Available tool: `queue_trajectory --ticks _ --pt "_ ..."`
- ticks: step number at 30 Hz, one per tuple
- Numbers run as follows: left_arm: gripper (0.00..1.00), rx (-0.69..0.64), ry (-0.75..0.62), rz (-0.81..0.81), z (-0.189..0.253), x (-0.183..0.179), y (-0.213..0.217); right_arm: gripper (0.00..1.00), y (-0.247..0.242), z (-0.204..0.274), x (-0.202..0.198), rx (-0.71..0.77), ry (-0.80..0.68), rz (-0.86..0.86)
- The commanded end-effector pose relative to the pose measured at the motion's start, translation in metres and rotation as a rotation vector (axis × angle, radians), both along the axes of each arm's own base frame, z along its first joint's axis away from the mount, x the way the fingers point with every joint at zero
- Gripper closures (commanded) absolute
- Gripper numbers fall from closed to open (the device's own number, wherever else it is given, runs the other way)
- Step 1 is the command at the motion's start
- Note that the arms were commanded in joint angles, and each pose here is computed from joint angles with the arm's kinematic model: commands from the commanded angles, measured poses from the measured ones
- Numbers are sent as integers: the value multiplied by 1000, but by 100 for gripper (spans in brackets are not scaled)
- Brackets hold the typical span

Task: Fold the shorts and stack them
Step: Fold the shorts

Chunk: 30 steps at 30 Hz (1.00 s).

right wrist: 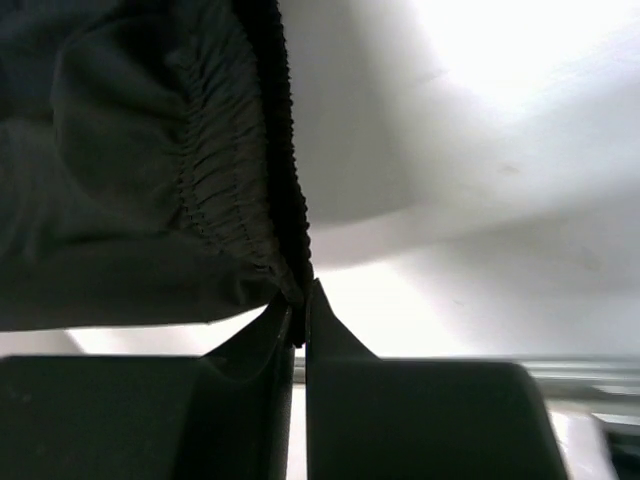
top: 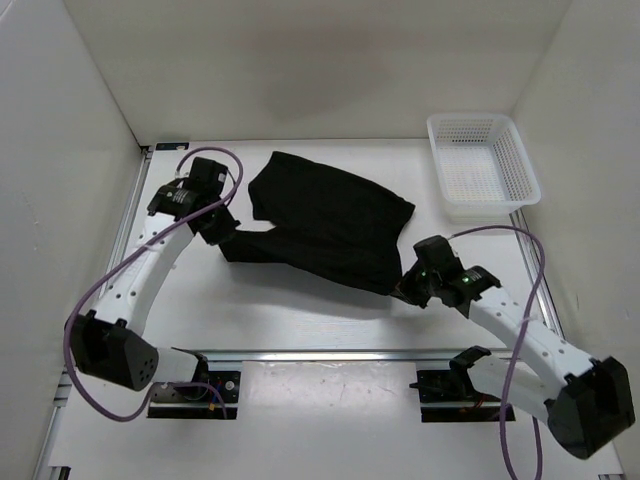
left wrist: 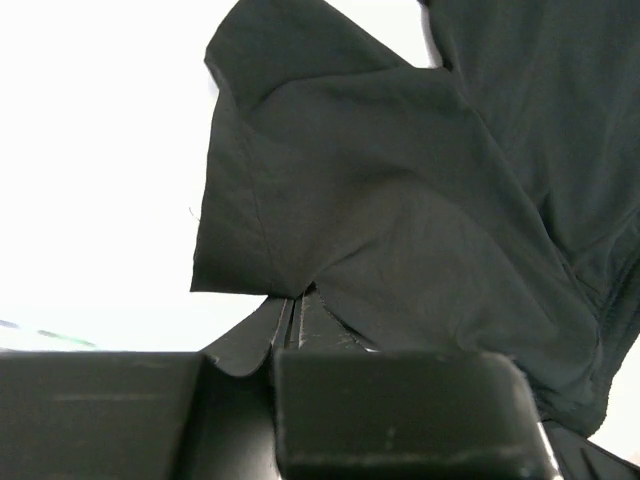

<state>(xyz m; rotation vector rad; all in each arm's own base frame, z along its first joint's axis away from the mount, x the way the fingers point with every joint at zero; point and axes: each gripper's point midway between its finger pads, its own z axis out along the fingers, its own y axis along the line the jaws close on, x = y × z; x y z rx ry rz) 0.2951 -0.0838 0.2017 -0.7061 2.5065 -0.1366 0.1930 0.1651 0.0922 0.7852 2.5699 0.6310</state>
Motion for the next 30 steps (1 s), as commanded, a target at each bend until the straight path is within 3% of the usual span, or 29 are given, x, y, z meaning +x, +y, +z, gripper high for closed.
queue_trajectory --ticks 1,5,10,11,18,23,25,26,28,30 --pt "90 -24 -16 14 6 -20 5 100 -43 -11 -32 -189 43 15" --pt "90 -39 -50 22 17 -33 8 100 -57 -3 -50 -213 56 23" --pt "90 -55 -129 -15 52 -2 -4 100 -70 29 -41 -256 -18 -26" --pt "90 -52 -178 -35 73 9 -8 100 -70 34 -36 -263 -26 -33" --pt "90 -6 -245 -75 106 80 -26 100 -67 71 12 -380 -103 -38" --pt "90 -20 -215 -120 87 142 -54 100 -72 90 69 -494 -140 -63" --pt "90 -38 -279 -156 104 167 -65 100 -74 93 87 -510 -149 -79" --pt "90 -22 -244 -167 80 187 -71 100 -78 93 102 -512 -143 -112" --pt "90 -40 -326 -206 96 211 -83 100 -81 94 119 -499 -145 -120" --pt "90 -58 -340 -231 73 242 -98 100 -87 87 140 -488 -129 -125"
